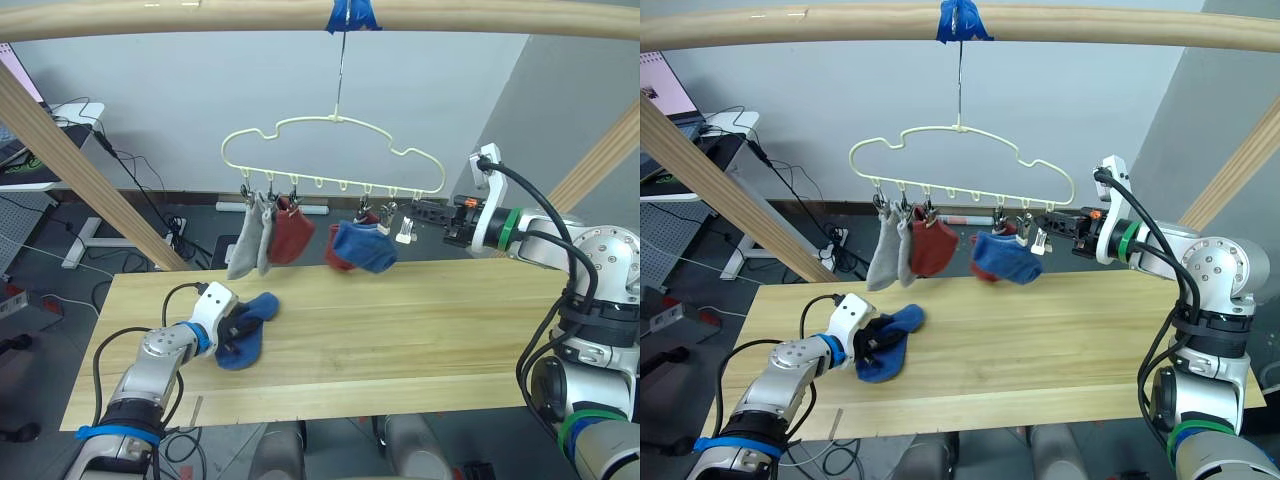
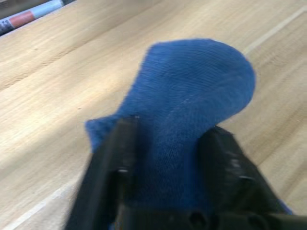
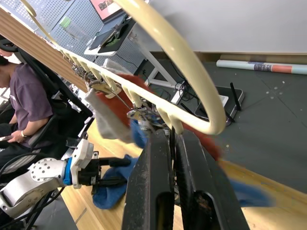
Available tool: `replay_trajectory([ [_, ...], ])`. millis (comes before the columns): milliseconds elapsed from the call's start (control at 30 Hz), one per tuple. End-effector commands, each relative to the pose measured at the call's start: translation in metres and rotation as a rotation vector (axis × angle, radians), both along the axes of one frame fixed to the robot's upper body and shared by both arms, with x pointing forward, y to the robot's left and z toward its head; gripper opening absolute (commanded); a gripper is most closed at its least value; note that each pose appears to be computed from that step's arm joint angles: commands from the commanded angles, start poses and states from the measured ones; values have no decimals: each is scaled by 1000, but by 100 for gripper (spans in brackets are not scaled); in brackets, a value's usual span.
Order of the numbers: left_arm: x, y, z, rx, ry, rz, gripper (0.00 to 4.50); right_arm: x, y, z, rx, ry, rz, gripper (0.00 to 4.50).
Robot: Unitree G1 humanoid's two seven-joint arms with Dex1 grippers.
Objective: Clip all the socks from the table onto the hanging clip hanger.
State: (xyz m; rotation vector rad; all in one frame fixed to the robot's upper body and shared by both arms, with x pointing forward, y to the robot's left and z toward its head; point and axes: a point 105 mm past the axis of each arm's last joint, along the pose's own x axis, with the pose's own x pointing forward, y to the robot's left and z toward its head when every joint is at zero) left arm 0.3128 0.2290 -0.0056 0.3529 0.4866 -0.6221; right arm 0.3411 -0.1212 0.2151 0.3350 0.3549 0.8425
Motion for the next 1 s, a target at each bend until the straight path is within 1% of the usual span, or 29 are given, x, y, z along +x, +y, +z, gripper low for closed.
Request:
replay_trajectory([
  [33,-8,-2,-9,29,6,-22,104,-4,1,9,8,-50,6,0],
  [100,-9,-10,-5,17,-23,-48,79,-4,2,8,10,-48,5,0],
  [167,-15,-33,12,-23,-102,-155,51,-4,0,6,15,-36,1,0],
  [200,-17,-40,16,-33,-123,-183,32,-4,-1,5,17,-32,-1,0],
  [233,-21,-49,26,-52,-154,-223,8,-4,-2,6,29,-21,-6,0],
  [300,-30,-67,46,-89,-207,-303,4,-6,-2,9,63,-3,16,0],
  [333,-34,-75,60,-121,-243,-336,4,-8,-2,11,83,15,31,0],
  [367,-36,-81,68,-141,-264,-352,4,-9,-1,11,94,28,40,0],
  [433,-42,-97,90,-135,-350,-444,4,-12,-1,11,104,64,68,0],
  [500,-46,-114,112,-161,-437,-513,4,-12,-2,11,123,102,66,0],
  [567,-46,-130,129,-156,-540,-574,4,-8,-4,12,158,136,51,0],
  [633,-39,-145,143,-150,-631,-591,4,-6,-4,13,189,154,46,0],
  [733,-33,-156,152,-146,-695,-588,4,-5,-2,15,201,160,43,0],
  [833,-31,-162,155,-111,-746,-607,4,-6,2,17,219,165,50,0],
  [933,-31,-164,154,-98,-757,-613,4,-6,3,17,226,170,49,0],
  [1000,-26,-167,156,-75,-788,-608,4,-7,7,17,240,175,56,0],
])
